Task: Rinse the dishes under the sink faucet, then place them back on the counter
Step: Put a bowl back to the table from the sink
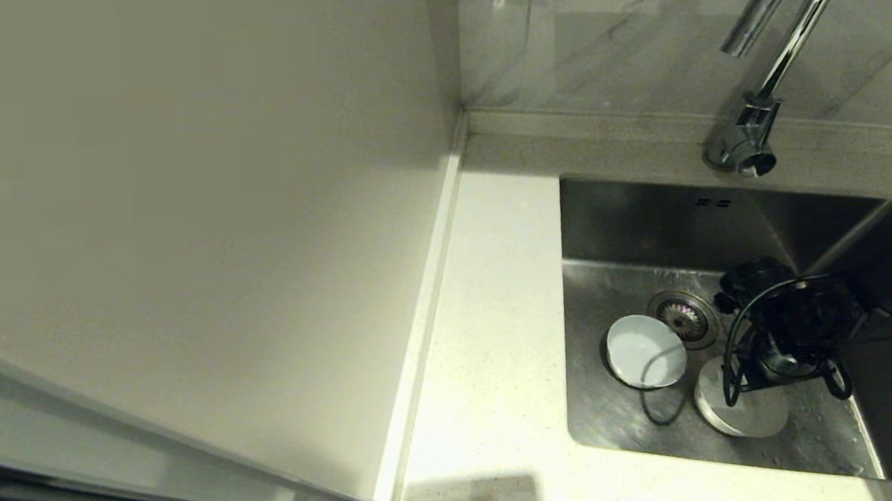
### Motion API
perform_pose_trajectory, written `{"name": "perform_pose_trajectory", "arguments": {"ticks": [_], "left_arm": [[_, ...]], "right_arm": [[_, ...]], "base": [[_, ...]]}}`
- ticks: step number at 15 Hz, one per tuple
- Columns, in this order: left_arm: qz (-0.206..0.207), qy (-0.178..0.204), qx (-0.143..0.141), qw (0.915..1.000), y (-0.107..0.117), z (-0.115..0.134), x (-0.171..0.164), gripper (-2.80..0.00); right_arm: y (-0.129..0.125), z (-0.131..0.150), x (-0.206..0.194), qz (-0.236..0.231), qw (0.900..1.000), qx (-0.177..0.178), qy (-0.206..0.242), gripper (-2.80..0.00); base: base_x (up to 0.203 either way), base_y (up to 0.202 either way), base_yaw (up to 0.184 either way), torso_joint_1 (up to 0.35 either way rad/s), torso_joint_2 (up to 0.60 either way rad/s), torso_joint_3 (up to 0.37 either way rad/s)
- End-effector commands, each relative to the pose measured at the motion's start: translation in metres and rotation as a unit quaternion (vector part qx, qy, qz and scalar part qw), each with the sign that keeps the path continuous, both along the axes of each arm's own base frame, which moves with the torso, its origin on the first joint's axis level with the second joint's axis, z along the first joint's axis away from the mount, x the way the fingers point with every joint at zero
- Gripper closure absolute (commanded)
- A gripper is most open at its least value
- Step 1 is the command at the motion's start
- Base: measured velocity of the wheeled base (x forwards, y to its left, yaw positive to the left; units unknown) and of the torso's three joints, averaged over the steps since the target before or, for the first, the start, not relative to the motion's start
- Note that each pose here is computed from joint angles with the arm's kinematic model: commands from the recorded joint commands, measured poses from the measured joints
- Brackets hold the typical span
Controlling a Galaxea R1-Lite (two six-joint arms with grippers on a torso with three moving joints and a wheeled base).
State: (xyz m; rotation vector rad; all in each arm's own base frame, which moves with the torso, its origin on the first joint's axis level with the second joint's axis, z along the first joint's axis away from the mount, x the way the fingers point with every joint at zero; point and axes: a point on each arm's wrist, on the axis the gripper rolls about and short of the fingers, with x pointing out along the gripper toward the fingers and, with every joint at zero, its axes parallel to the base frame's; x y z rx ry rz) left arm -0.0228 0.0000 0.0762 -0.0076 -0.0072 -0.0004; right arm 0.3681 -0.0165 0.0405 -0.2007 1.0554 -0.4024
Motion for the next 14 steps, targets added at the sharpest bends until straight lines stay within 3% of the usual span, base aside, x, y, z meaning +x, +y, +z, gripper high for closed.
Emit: {"name": "perform_pose_trajectory", "arguments": {"ticks": [1, 7, 11, 14], "left_arm": [[0.0, 0.001, 0.0, 1.0, 0.0, -0.001, 0.0, 0.0], [0.0, 0.001, 0.0, 1.0, 0.0, -0.001, 0.0, 0.0], [0.0, 0.001, 0.0, 1.0, 0.0, -0.001, 0.0, 0.0], [0.0, 0.001, 0.0, 1.0, 0.0, -0.001, 0.0, 0.0]], "right_arm": [[-0.01, -0.01, 0.005, -0.013, 1.0, 0.001, 0.01, -2.8], [-0.012, -0.015, 0.02, -0.018, 1.0, 0.002, -0.008, -2.8], [-0.013, -0.004, 0.042, -0.024, 0.994, -0.014, -0.107, -2.8], [-0.015, -0.001, 0.05, -0.037, 0.987, -0.031, -0.155, -2.8]], "base": [[0.0, 0.0, 0.0, 0.0, 0.0, 0.0], [0.0, 0.0, 0.0, 0.0, 0.0, 0.0], [0.0, 0.0, 0.0, 0.0, 0.0, 0.0], [0.0, 0.0, 0.0, 0.0, 0.0, 0.0]]}}
